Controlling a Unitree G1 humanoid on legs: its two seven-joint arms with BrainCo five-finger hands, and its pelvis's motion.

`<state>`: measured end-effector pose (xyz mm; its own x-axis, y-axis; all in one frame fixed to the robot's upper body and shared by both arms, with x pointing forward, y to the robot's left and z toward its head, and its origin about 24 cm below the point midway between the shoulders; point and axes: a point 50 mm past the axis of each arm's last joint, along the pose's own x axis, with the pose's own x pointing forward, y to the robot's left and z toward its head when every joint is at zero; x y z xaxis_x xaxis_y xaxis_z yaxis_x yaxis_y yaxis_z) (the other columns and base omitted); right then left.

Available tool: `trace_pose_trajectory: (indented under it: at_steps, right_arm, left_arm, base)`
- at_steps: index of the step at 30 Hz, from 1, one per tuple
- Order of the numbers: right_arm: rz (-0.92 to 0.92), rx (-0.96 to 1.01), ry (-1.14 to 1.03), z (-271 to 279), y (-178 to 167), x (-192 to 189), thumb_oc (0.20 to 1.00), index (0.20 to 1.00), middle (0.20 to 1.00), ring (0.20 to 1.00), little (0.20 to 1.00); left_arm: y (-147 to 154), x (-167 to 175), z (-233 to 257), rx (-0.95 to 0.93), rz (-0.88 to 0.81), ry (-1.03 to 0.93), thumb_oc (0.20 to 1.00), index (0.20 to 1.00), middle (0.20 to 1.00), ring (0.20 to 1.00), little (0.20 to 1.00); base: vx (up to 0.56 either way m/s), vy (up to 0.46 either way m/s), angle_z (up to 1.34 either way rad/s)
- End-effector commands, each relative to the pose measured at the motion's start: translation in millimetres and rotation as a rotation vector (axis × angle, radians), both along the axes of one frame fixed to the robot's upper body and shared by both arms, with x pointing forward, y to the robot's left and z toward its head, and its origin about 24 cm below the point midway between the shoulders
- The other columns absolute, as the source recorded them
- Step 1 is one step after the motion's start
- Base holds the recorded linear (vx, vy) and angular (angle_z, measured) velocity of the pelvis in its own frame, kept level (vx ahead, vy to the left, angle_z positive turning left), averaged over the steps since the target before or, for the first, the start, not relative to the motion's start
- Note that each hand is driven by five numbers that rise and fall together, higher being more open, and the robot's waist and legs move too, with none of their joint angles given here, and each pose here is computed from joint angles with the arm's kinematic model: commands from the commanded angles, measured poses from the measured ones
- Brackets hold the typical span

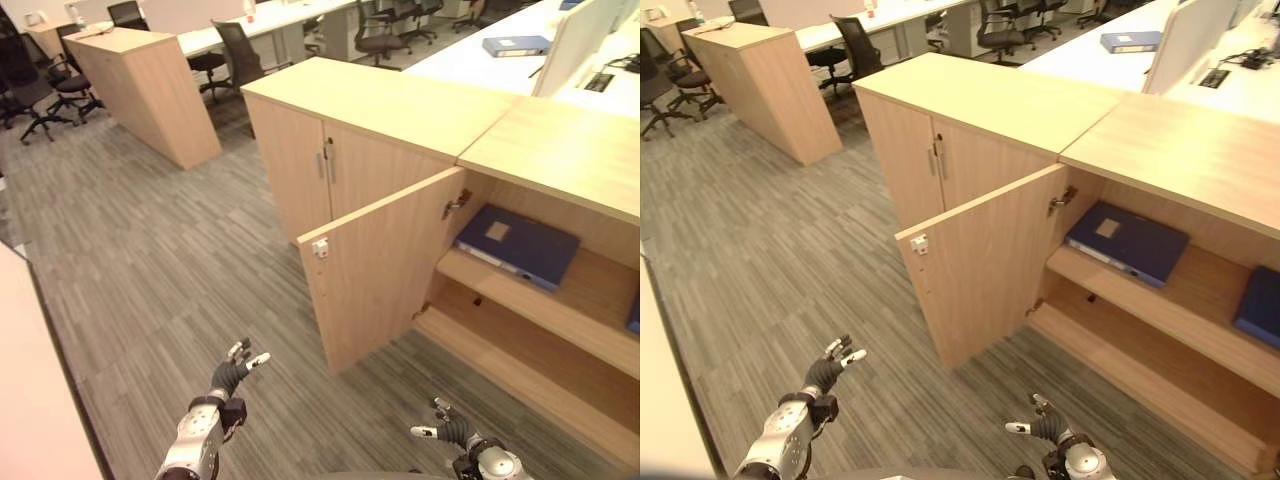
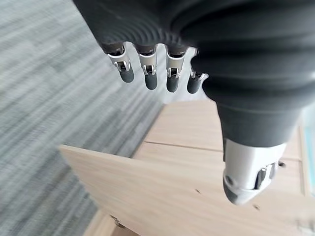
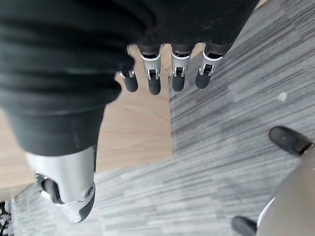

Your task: Put the empty folder in the office cabinet

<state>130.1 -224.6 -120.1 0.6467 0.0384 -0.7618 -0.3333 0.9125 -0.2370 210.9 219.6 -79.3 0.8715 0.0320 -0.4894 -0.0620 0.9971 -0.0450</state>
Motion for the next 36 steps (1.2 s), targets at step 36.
trace_pose_trajectory:
  at_steps: [36]
  right_arm:
    - [0.150,0.040,-0.022,-1.2,26.4,3.7,1.000,1.000,1.000,1.000,1.000]
  left_arm:
    - [44.5,147.0,144.8,0.152,0.070,-0.391,1.000,1.000,1.000,1.000,1.000]
  base:
    - [0.01,0.000,-0.20]
